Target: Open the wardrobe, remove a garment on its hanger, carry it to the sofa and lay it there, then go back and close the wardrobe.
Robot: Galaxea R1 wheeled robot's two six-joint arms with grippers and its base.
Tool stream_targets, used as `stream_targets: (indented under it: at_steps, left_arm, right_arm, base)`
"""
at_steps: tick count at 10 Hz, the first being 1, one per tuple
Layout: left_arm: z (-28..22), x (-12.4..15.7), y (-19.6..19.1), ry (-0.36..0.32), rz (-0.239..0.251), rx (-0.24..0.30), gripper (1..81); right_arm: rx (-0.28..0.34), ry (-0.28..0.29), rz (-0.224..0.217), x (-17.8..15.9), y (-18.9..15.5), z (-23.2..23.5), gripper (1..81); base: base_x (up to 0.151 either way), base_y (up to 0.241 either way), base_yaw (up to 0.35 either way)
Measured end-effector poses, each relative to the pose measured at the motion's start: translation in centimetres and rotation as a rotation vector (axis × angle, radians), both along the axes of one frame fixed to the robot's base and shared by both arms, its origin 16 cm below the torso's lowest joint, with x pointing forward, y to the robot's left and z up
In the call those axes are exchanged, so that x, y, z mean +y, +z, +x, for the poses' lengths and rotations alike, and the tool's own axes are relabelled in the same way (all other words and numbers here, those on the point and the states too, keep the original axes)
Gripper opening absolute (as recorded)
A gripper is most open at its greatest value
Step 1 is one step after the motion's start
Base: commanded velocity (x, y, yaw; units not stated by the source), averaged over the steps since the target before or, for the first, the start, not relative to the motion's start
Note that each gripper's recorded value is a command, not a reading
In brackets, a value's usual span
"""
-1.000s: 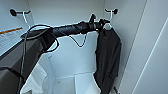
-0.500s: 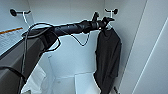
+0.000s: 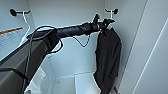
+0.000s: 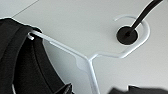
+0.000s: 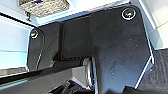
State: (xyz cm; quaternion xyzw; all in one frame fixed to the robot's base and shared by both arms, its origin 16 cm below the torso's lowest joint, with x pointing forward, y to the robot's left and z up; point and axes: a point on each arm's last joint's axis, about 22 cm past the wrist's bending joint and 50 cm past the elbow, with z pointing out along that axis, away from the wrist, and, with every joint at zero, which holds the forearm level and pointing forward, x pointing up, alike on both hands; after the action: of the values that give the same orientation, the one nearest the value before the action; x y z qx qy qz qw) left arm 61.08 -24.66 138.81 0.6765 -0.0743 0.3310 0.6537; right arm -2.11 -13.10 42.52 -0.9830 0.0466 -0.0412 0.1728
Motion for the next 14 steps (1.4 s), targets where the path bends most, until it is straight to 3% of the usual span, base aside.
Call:
stream_targets:
  at_steps: [2,9,10,11,14]
  left_arm:
    - [-1.0,-1.3,0.1,-0.031,-0.016,-0.047,81.1]
    - [-2.1,-1.6,1.2,-0.070,-0.036,-0.147,81.1]
    - [-1.9,-1.6,1.0,-0.064,-0.032,-0.133,1.0]
    - [-1.3,-1.5,0.1,-0.052,-0.031,-0.091,1.0]
    - [-0.8,-1.2,-0.2,-0.043,-0.026,-0.091,1.0]
  right_arm:
    - [0.001,0.000,0.000,0.0,0.0,0.0,81.1]
    - [0.002,-0.002,0.001,0.2,0.0,0.0,81.1]
    - [0.002,-0.002,0.001,0.2,0.0,0.0,81.1]
    - [0.002,-0.002,0.001,0.2,0.0,0.0,81.1]
    - [0.006,-0.002,0.002,0.2,0.0,0.0,81.1]
  base:
    - [0.000,0.000,0.000]
    - [0.000,0.000,0.000]
    - [0.000,0.000,0.000]
    - [0.000,0.000,0.000]
    - [0.000,0.000,0.000]
